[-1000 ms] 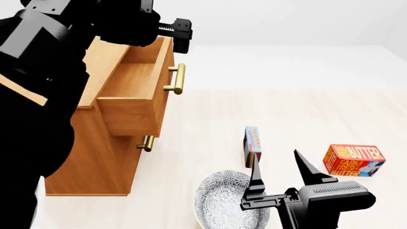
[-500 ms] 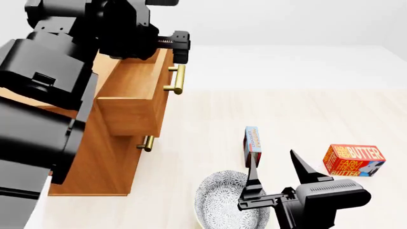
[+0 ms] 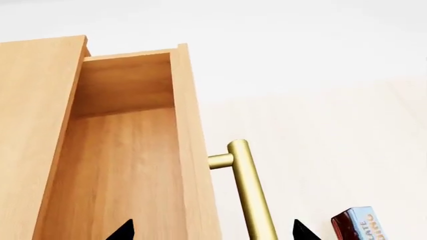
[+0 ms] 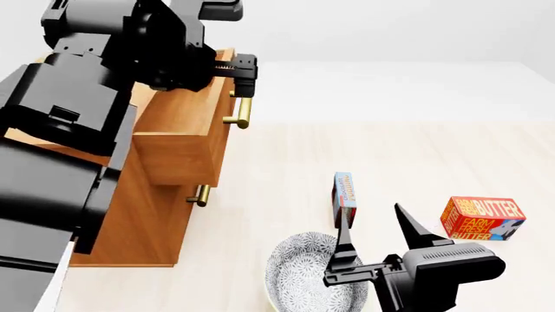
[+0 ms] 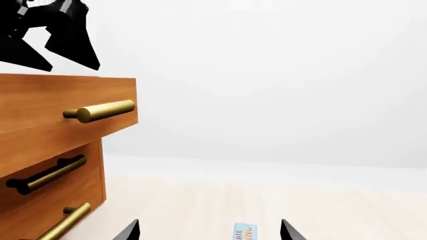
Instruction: Put the chocolate pudding in the top drawer of the cabinet and close it.
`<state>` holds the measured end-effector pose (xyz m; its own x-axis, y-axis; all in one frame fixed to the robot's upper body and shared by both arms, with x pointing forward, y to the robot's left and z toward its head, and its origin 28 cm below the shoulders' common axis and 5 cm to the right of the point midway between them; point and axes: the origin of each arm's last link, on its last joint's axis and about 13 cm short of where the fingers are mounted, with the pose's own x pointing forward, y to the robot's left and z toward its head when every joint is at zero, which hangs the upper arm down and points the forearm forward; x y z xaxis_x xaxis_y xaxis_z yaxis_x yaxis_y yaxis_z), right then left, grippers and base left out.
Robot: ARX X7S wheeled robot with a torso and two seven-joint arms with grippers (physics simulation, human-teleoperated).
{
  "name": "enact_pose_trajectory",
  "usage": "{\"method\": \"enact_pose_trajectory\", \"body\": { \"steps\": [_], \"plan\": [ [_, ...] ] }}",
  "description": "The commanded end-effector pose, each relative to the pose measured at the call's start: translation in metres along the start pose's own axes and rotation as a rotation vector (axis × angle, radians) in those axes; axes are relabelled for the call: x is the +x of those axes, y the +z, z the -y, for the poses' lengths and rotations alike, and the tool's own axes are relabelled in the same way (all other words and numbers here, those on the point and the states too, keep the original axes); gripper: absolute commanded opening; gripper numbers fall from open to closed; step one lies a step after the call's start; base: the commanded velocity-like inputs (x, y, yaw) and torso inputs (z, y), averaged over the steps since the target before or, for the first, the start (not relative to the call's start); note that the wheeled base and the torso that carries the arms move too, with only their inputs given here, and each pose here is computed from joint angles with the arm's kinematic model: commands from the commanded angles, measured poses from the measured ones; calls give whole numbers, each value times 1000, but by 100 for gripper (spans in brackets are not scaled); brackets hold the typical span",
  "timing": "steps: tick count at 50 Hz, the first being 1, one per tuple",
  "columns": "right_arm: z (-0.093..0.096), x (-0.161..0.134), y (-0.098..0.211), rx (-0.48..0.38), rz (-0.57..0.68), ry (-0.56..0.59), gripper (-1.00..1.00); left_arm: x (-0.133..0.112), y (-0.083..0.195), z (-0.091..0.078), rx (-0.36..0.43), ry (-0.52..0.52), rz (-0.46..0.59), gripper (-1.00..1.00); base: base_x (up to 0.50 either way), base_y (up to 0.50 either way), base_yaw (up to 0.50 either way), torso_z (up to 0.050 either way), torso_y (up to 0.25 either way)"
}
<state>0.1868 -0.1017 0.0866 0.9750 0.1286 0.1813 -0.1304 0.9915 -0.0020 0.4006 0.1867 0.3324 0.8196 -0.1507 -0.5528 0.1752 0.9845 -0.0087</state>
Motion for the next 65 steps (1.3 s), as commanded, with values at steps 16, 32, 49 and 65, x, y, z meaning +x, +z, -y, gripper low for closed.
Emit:
{"method": "enact_pose_trajectory", "body": {
  "steps": [16,32,49,65],
  "plan": [
    [-1,0,-3,5,-7,7,100,7,-10,-2,-2,-16,-49,100,0,0,0,0,0],
    [-1,0,-2,7,-9,6,100,12,-18,-4,-3,-32,-87,100,0,0,0,0,0],
    [-1,3,-3,6,-8,0,100,19,-29,-9,-20,-9,-114,100,0,0,0,0,0],
    [-1,2,-4,8,-8,1,100,22,-31,-4,-23,-54,-117,100,0,0,0,0,0]
  ]
}}
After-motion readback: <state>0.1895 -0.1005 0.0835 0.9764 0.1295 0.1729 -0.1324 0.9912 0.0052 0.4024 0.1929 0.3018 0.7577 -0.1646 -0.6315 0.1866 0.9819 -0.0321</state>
